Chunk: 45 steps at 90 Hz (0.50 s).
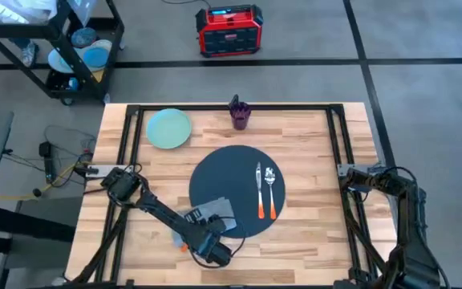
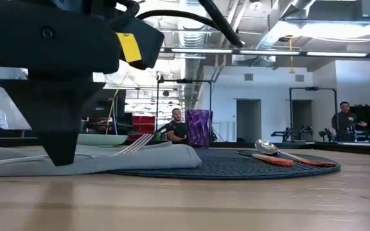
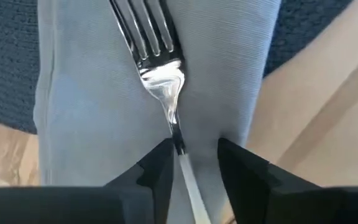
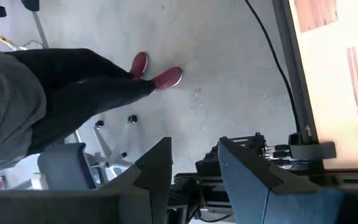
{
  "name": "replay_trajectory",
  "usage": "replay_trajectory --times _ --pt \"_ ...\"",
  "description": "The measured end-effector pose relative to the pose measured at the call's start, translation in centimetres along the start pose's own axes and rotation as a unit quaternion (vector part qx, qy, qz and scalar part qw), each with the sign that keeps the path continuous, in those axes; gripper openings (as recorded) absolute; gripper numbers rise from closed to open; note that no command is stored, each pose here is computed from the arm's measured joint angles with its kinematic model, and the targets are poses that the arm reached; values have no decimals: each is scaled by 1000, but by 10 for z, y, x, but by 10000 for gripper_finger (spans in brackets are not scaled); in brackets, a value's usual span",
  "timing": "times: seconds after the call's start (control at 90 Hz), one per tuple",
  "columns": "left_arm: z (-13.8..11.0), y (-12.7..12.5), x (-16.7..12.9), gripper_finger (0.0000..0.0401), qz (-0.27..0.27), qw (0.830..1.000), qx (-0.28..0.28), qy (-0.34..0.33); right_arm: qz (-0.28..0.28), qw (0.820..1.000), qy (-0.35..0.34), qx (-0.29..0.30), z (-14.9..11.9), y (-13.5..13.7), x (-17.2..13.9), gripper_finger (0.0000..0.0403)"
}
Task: Set table place
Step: Put the orange fork on the table napkin
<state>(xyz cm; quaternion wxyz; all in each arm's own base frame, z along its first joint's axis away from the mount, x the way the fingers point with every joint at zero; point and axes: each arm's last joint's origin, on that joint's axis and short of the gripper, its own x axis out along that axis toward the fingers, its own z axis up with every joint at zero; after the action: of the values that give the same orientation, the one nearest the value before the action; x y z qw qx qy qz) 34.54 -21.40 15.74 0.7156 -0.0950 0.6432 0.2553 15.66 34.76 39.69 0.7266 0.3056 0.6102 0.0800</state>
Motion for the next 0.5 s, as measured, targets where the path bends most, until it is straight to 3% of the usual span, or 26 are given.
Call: replay_trajectory --times 0.167,0.5 --pt "0 0 0 11 -2 1000 -1 3 0 1000 0 8 0 0 0 118" --pt "-1 -2 -3 3 -23 999 -18 34 0 1000 0 8 0 0 0 118"
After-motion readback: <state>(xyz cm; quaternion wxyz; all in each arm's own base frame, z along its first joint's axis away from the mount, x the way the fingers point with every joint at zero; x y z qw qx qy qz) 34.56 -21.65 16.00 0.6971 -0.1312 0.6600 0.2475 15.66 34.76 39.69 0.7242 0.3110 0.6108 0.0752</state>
